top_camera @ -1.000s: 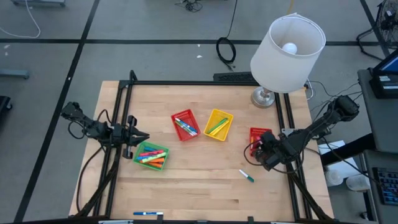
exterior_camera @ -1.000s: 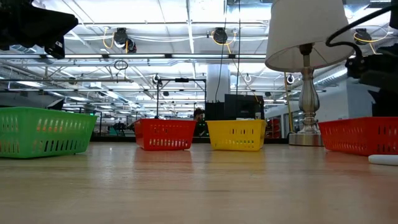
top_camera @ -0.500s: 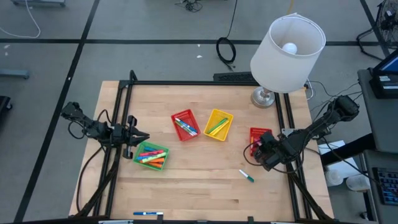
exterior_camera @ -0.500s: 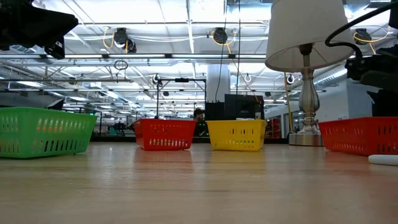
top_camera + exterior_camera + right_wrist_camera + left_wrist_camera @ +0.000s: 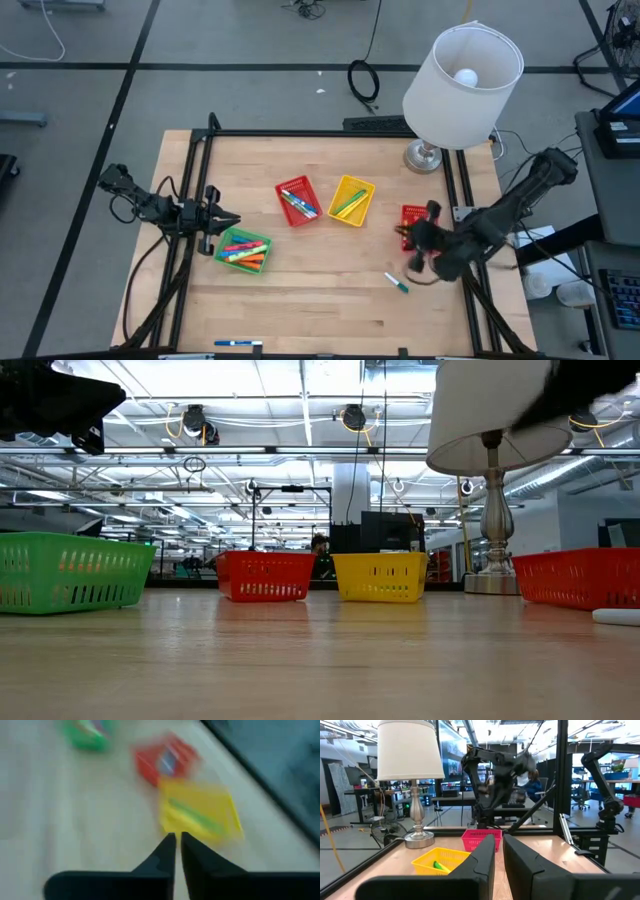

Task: Pick & Place Markers
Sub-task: Put the dark blue marker into the left red bin

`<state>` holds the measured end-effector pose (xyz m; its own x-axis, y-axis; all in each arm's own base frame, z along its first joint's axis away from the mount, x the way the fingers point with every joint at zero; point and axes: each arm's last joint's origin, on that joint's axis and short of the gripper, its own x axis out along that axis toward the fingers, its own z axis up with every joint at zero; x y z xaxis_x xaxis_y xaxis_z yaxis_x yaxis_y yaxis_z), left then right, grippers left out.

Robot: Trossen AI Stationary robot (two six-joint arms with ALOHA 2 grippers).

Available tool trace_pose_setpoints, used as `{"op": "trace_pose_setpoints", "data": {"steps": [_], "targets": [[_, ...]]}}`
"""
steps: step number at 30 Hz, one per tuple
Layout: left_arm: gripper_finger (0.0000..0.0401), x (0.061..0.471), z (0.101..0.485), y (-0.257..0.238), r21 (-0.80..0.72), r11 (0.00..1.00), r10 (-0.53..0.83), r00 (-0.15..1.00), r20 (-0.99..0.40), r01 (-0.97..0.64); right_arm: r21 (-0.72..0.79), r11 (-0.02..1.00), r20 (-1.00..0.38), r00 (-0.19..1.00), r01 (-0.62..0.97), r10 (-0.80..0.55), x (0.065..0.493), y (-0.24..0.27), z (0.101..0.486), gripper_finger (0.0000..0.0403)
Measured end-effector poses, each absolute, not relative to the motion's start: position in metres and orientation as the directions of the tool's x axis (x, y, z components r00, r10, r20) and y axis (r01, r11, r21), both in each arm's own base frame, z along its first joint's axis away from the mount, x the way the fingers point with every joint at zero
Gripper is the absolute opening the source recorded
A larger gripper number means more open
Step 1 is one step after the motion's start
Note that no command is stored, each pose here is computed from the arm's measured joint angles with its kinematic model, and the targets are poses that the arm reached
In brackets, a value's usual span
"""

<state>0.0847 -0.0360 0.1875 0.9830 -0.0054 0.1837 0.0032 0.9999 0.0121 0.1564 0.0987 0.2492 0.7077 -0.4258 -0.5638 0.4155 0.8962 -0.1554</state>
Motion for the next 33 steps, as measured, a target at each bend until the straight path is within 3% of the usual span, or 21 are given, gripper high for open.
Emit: {"op": "trace_pose_setpoints", "data": {"steps": [5, 8, 11, 20, 25, 33], "targets": [[0.0047, 0.085, 0.187, -0.036, 0.040, 0.999, -0.005, 0.983, 0.183, -0.003, -0.213, 0.977, -0.332, 0.939, 0.018, -0.090, 0.152, 0.111, 0.300, 0.0007], [0.0047, 0.085, 0.187, -0.036, 0.049, 0.999, -0.005, 0.984, 0.179, -0.004, -0.209, 0.960, -0.138, 0.978, -0.184, 0.157, 0.133, 0.099, 0.320, 0.0004], [0.0047, 0.085, 0.187, -0.036, 0.056, 0.998, -0.004, 0.984, 0.178, -0.006, -0.208, 0.947, 0.039, 0.965, -0.245, 0.258, 0.111, 0.080, 0.319, 0.0001], [0.0047, 0.085, 0.185, -0.036, 0.090, 0.996, -0.005, 0.987, 0.162, -0.010, -0.165, 0.960, 0.156, 0.955, -0.226, 0.252, 0.080, 0.052, 0.267, 0.0001], [0.0047, 0.085, 0.185, -0.036, 0.101, 0.995, 0.000, 0.987, 0.161, -0.016, -0.090, 0.985, 0.213, 0.963, -0.147, 0.163, 0.070, 0.041, 0.257, 0.0001], [0.0047, 0.085, 0.185, -0.036, 0.102, 0.995, 0.000, 0.987, 0.161, -0.016, -0.155, 0.979, 0.212, 0.963, -0.136, 0.167, 0.068, 0.040, 0.234, 0.0001]]}}
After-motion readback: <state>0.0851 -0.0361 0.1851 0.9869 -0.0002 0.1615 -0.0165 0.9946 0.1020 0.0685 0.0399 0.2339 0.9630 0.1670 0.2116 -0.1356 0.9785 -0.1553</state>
